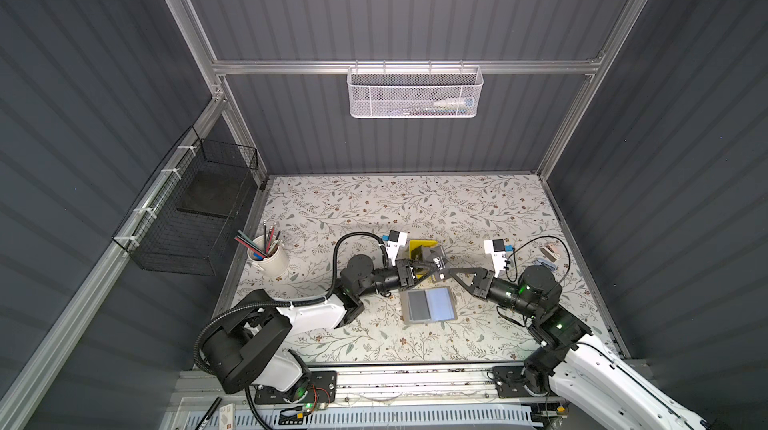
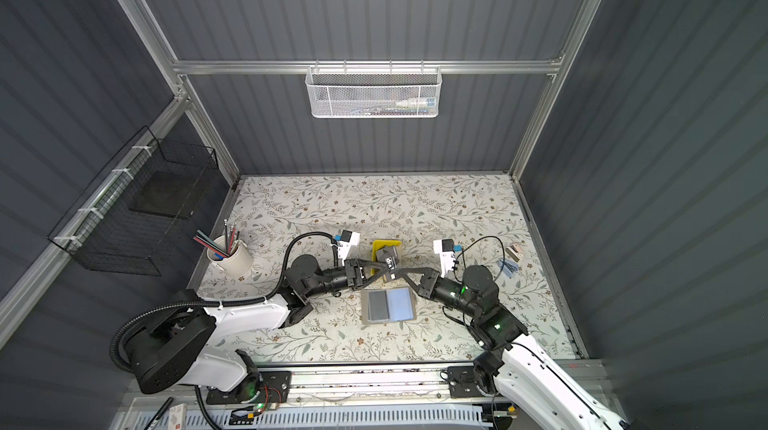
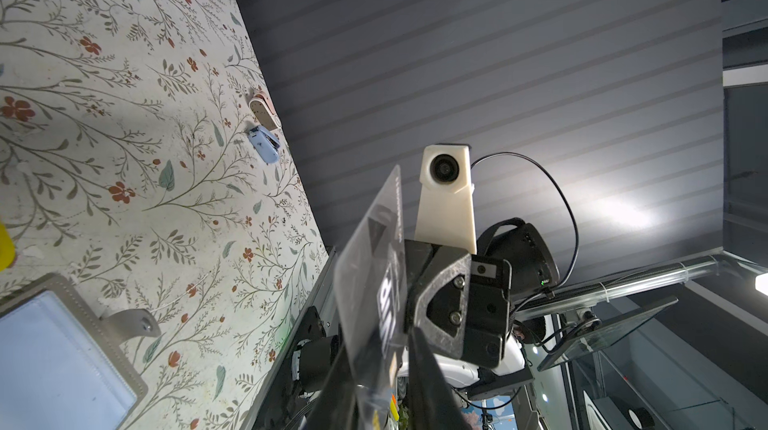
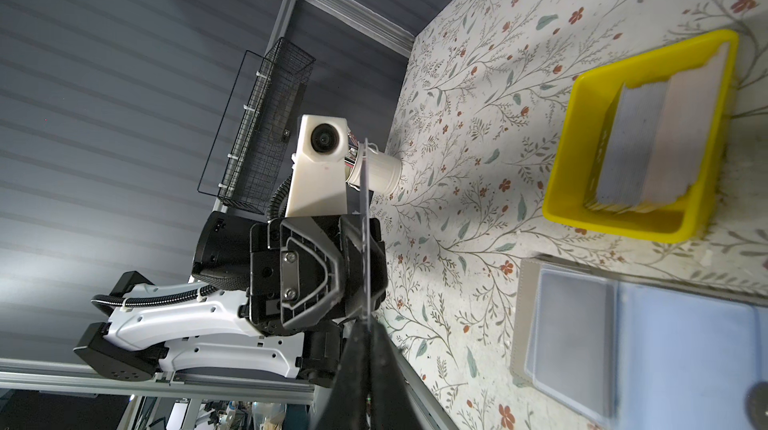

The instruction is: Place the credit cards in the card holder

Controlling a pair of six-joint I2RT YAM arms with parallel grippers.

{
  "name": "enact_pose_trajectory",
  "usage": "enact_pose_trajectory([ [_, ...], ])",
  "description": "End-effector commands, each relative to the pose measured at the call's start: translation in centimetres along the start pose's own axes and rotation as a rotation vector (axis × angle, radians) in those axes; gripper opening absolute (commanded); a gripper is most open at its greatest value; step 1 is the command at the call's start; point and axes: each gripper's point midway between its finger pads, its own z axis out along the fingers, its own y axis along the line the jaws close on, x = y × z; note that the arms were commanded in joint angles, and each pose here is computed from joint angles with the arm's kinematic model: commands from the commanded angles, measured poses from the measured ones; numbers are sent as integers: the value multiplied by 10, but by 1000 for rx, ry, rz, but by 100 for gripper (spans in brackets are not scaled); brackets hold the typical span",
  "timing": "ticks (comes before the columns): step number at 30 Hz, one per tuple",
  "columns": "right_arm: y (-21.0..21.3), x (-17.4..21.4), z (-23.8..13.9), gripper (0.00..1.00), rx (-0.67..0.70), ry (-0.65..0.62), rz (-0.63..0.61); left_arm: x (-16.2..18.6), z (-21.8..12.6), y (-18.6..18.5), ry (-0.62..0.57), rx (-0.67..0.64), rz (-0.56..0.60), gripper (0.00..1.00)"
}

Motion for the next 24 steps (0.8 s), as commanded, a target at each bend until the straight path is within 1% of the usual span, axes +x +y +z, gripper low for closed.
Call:
enact_pose_trajectory([
  [1,-5,1,-1,6,7,-15,2,-5,4,-18,-17,64,26,21],
  [6,-14,0,-4,7,27,-47,20,-7,6,-21,-20,78,28,18],
  [8,-15,0,-6,7,30,-59,23,-6,7,-23,-18,85,29,16],
  [16,-19,2,-7,7,40,-58,27,-5,14,-21,-8,94,19,8],
  [21,-23,2,-7,10,57,-58,28,-5,13,-20,-13,90,17,6],
  [24,-32,4,-8,15,110,-52,18,-3,12,-11,-5,48,10,3],
])
